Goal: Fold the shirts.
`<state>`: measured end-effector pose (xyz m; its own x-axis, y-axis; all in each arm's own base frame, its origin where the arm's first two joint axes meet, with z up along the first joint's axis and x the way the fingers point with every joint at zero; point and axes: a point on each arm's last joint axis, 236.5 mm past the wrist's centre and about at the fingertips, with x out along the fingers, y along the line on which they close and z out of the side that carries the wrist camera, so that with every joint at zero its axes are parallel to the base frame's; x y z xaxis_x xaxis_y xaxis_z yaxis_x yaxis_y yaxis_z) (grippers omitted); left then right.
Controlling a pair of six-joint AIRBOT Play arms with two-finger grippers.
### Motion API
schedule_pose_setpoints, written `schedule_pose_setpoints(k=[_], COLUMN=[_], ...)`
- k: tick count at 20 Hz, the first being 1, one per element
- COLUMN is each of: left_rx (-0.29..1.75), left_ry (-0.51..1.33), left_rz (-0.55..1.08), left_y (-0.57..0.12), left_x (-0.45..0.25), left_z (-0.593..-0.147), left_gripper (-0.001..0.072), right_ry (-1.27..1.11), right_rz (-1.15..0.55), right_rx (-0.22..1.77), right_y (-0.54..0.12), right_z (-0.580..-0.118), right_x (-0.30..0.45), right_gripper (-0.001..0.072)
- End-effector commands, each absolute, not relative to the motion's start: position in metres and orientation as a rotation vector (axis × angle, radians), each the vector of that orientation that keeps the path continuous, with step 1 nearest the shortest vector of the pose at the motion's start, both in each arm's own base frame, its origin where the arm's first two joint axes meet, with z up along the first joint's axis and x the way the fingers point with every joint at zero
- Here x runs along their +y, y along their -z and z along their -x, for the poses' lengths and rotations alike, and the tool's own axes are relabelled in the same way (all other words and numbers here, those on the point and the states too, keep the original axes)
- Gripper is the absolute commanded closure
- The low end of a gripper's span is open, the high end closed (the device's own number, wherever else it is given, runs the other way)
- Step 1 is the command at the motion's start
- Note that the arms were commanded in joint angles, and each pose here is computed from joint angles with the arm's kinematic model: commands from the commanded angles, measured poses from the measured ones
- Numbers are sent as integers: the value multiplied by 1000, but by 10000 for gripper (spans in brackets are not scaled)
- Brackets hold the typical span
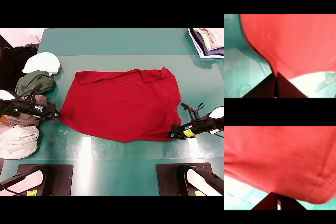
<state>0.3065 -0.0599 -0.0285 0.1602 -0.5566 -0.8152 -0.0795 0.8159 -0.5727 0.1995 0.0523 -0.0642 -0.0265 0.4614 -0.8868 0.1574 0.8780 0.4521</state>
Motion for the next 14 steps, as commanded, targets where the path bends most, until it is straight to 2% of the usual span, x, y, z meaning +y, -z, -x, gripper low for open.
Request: schedule_pose_setpoints(k=[1, 4, 7, 10, 14], left_rx=[1272, 950, 563, 189, -195], left_ry=[395, 390, 377, 378, 420], left_rz=[516, 414, 267, 106, -26], left_y=[-18, -136, -295, -445, -578], left_x=[-57, -49, -48, -63, -98], left_z=[-334, -375, -372, -314, -208], left_gripper=[686, 687, 686, 686, 686], right_ry=[-222, -181, -163, -155, -89], right_rz=[-439, -353, -229, -112, 33], right_rx=[1374, 986, 564, 228, -69], right_y=[9, -108, -268, -412, -531], right_z=[-242, -308, -335, -307, -236], right_x=[43, 25, 14, 18, 21], right_gripper=[696, 696, 696, 696, 696])
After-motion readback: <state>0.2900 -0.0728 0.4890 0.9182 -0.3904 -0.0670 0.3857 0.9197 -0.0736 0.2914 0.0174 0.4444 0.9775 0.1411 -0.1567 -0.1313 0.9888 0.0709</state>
